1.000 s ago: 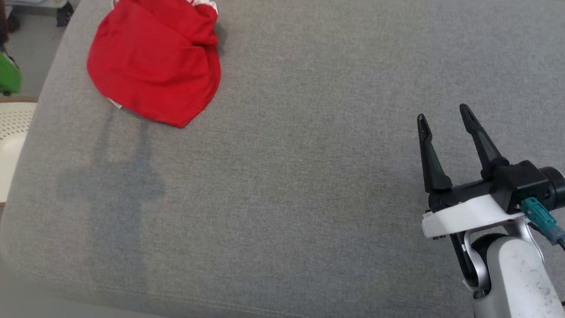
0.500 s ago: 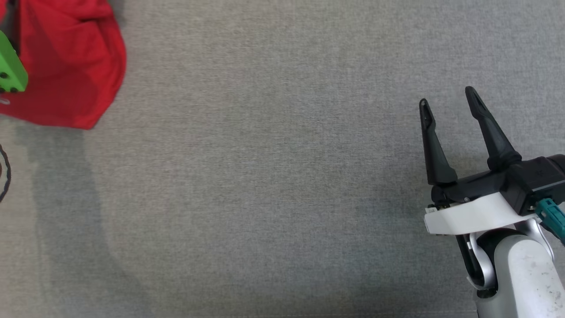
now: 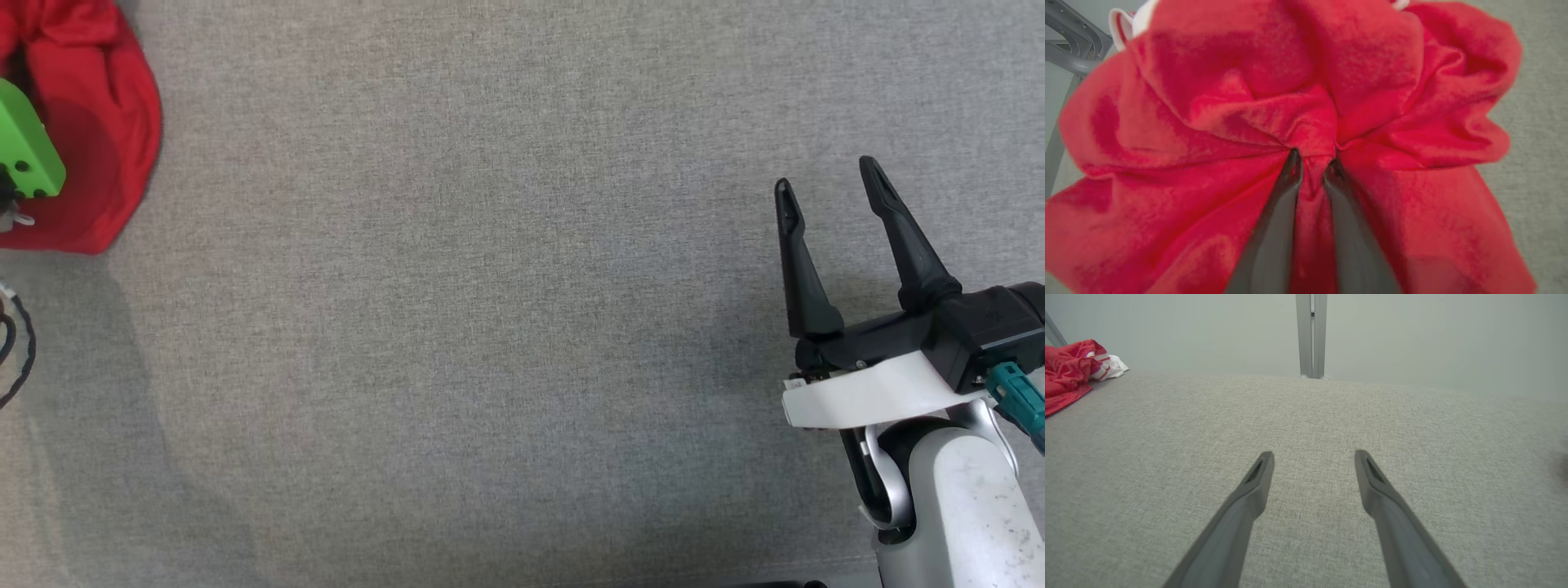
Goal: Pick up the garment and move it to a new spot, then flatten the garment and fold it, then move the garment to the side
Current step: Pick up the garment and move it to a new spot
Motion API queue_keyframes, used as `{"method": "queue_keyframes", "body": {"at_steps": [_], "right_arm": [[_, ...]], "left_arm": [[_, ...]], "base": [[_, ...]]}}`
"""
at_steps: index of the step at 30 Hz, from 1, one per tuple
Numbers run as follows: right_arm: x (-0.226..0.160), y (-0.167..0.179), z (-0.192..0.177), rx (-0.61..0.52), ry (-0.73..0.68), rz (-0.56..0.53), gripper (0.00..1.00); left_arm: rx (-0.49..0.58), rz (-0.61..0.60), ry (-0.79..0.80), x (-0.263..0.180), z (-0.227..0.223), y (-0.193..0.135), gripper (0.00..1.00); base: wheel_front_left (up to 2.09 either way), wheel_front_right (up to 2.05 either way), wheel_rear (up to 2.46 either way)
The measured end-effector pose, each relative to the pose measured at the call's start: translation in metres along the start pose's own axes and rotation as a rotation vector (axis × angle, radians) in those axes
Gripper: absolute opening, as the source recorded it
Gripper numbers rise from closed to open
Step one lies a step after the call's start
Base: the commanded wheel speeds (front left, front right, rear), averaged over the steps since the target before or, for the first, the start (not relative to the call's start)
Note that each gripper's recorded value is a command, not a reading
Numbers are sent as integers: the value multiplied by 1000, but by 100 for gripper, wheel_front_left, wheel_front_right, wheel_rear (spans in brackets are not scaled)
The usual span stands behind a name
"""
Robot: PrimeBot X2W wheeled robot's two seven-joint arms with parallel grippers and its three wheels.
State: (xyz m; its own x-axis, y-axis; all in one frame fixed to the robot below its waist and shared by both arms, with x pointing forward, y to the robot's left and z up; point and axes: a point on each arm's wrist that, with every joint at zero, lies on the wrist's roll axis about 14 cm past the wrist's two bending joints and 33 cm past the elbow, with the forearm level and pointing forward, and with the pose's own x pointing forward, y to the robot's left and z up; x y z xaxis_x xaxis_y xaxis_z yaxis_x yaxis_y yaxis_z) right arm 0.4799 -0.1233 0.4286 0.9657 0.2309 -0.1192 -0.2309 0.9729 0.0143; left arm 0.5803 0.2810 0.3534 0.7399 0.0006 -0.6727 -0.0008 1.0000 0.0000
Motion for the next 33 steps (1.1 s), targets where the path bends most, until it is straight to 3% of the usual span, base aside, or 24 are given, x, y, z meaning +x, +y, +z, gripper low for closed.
{"method": "queue_keyframes", "body": {"at_steps": [12,18,26,33], "right_arm": [[-19,2,33,51,-91,-6,100],[-44,-6,52,78,-141,-45,100],[-87,-31,71,84,-197,-141,100],[-118,-52,77,95,-226,-223,100]], "left_arm": [[139,-16,-239,-59,83,-8,0],[226,-103,-401,-112,139,-47,0],[398,-373,-649,-207,197,-167,0],[448,-722,-752,-268,186,-291,0]], "base": [[0,0,0],[0,0,0],[0,0,0],[0,0,0]]}}
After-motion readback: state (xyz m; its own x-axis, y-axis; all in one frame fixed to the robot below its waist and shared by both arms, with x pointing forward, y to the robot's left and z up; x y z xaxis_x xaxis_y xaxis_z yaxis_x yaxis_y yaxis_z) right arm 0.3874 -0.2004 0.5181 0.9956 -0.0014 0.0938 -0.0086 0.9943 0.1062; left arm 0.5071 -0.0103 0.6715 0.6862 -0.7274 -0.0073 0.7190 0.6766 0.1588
